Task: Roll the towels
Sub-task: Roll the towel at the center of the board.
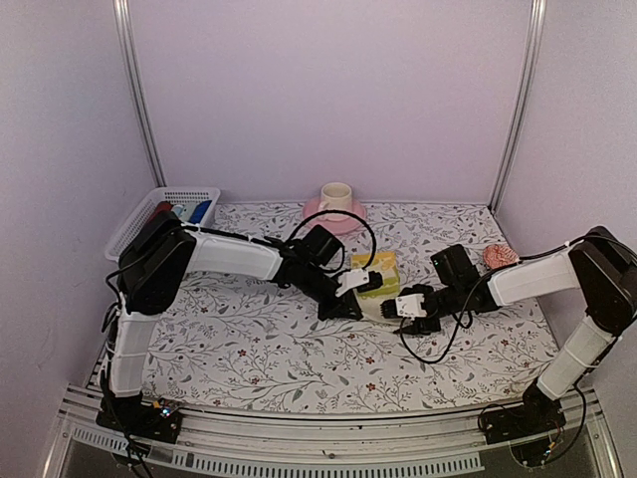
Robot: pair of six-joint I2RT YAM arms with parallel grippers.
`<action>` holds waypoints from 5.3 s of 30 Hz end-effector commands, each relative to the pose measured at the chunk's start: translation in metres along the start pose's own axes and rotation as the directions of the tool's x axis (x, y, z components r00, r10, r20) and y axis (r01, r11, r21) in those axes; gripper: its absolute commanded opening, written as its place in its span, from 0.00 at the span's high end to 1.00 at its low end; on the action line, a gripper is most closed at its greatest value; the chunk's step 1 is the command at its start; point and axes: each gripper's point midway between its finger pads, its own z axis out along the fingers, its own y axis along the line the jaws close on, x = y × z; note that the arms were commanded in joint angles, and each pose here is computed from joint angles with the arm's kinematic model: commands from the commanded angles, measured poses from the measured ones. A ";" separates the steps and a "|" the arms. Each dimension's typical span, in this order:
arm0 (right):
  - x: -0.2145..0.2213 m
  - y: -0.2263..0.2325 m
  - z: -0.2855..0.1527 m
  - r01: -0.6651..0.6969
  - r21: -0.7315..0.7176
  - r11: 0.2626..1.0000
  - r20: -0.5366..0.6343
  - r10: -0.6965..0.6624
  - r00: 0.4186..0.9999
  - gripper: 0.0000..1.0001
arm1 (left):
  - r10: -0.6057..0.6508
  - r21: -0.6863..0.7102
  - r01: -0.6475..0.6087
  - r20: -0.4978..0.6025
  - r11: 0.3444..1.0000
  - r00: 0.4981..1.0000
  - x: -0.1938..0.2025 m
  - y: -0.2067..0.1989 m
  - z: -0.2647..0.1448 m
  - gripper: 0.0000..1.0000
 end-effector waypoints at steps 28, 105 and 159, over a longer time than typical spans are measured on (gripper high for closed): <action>0.010 -0.009 -0.008 -0.265 -0.165 0.950 -0.034 0.263 0.964 0.97 | -0.062 -0.011 0.063 0.053 0.998 0.997 0.009 0.014 -0.015 0.54; 0.040 -0.041 0.007 -0.693 -0.332 0.639 -0.193 0.674 0.714 0.84 | -0.139 -0.238 0.164 0.119 0.957 0.983 -0.003 0.047 0.014 0.70; 0.061 -0.057 0.006 -0.733 -0.258 0.630 -0.199 0.708 0.678 0.97 | -0.148 -0.242 0.156 0.052 0.958 0.988 0.016 0.038 0.027 0.71</action>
